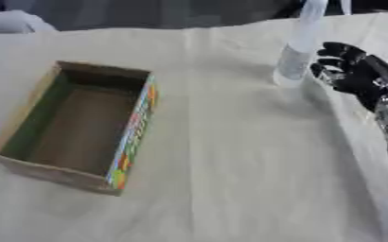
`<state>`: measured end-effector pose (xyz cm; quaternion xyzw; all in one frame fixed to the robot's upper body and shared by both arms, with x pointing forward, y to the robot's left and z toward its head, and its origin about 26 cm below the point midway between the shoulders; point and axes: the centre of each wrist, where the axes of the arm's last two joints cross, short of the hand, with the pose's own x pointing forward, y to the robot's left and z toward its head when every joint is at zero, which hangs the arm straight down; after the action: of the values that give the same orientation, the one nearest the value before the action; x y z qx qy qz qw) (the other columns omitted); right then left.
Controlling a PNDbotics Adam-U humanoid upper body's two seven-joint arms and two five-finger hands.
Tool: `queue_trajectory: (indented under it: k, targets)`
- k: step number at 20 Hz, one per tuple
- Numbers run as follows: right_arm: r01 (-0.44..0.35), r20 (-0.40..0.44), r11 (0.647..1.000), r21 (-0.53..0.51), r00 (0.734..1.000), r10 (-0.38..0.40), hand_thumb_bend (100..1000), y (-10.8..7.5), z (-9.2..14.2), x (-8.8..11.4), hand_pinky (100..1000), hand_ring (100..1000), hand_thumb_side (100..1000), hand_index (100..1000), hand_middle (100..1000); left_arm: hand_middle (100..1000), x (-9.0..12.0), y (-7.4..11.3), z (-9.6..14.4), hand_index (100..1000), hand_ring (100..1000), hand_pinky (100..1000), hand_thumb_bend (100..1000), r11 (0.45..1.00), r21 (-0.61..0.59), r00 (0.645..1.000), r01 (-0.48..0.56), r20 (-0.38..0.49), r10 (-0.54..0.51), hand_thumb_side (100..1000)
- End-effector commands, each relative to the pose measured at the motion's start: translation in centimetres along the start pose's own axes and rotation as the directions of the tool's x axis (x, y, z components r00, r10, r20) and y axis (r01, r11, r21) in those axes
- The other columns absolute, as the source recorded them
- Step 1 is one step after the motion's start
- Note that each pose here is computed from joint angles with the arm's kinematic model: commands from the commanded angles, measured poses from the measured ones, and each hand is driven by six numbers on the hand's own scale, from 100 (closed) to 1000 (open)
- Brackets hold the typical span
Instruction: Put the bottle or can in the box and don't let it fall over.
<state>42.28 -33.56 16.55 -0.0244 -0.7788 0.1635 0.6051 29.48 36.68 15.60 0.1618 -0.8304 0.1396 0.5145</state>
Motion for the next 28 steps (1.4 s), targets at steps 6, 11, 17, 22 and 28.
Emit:
queue_trajectory:
  k: [6,11,17,22,28]
  targets:
    - [-0.009,0.052,1.0,-0.025,0.999,0.01,280,0.0,-1.5,1.8,882,909,144,896,854,731,0.9,-0.1,-0.5,820,816,781,757,1.0,-0.012,0.999,-0.006,0.033,0.006,599]
    - [-0.004,0.06,0.999,-0.042,0.998,0.006,291,0.3,-2.2,2.0,887,919,175,899,855,731,0.9,-0.2,-0.4,820,817,781,758,1.0,-0.012,0.999,-0.01,0.033,0.011,599]
    - [0.013,0.057,0.999,-0.04,0.998,-0.011,285,0.6,-2.8,2.3,886,917,196,899,854,730,0.9,-0.3,-0.5,820,818,780,758,1.0,-0.016,0.999,-0.014,0.034,0.015,599]
    - [0.035,0.065,0.999,-0.023,0.997,-0.033,281,1.4,-3.6,2.9,885,913,206,898,852,730,1.0,-0.4,-0.6,819,819,780,757,1.0,-0.02,0.999,-0.019,0.037,0.019,599]
    - [0.036,0.06,0.999,-0.007,0.998,-0.035,282,2.2,-4.7,3.5,882,904,202,892,842,730,1.1,-0.5,-0.6,819,820,780,757,0.999,-0.023,0.999,-0.023,0.041,0.024,599]
